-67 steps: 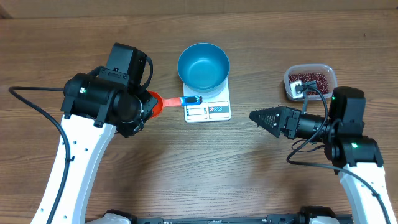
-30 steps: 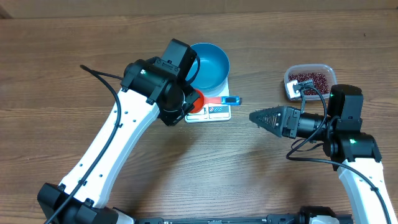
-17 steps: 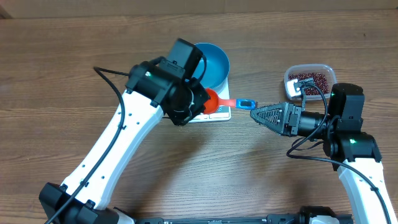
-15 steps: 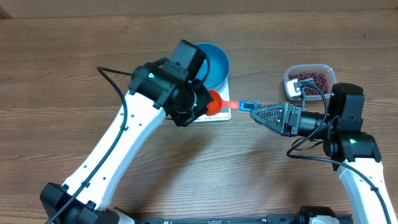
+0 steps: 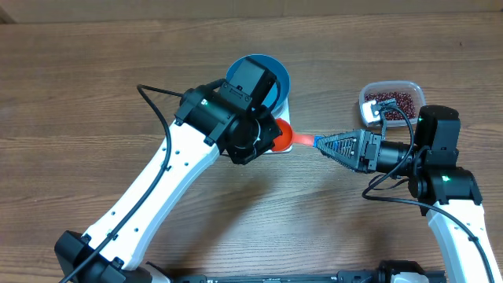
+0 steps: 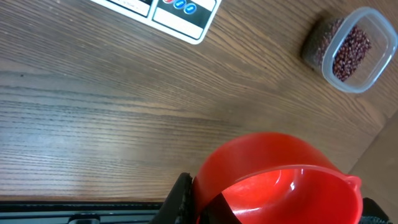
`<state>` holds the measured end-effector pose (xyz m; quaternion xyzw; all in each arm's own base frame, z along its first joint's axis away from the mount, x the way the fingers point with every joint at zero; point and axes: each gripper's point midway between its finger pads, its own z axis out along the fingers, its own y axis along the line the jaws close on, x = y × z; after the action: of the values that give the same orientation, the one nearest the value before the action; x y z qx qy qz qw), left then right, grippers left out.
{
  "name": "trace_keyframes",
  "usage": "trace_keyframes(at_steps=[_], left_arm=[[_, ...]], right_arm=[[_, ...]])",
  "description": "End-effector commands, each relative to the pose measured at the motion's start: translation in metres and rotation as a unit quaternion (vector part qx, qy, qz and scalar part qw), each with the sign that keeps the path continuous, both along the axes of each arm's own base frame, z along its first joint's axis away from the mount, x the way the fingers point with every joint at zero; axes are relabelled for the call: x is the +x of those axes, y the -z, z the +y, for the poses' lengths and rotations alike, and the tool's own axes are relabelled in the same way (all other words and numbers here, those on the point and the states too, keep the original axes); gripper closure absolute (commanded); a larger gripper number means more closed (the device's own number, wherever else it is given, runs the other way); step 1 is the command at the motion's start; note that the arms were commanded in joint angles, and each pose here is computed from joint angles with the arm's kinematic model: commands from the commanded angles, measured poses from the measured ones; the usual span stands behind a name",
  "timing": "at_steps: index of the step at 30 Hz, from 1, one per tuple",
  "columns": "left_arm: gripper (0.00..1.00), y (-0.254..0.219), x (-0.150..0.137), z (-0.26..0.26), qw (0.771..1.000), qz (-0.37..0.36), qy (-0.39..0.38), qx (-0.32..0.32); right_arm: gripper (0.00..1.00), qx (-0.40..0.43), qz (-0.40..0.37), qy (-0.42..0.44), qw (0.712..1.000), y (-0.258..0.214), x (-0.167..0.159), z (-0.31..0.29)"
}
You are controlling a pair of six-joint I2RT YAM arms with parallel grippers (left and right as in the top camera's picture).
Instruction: Scoop item into bowl and weigh 150g on scale
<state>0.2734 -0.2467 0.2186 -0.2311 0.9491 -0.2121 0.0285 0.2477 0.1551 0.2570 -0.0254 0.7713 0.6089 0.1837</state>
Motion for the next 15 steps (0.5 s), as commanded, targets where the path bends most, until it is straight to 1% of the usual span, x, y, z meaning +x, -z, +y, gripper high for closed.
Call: trace_keyframes(at_steps=[1,6,11,15], left_arm=[[0.96,-0.0035,-0.0008,-0.0044,1.000,-0.014,0.013,0.004],[0.96,-0.0027,-0.0022,-0.0062,1.000,-0.015,0.013,0.007],[0.96,-0.0027,-0.0032,-0.0073,1.000,-0.015,0.015,0.007],[0.96,-0.0026,-0.0031,-0.0074,1.000,-0.013,0.011,0.006]], right_arm=[[0.20,0.004,-0.015,-0.008,1.000,-0.0102,-0.0006,0.0019],[0.28,0.004,-0.015,-0.008,1.000,-0.0102,-0.0006,0.0019],[0.46,0.004,-0.015,-0.008,1.000,-0.0102,-0.0006,0.0019],[0.54,0.004,-0.015,-0.008,1.000,-0.0102,-0.0006,0.0019]])
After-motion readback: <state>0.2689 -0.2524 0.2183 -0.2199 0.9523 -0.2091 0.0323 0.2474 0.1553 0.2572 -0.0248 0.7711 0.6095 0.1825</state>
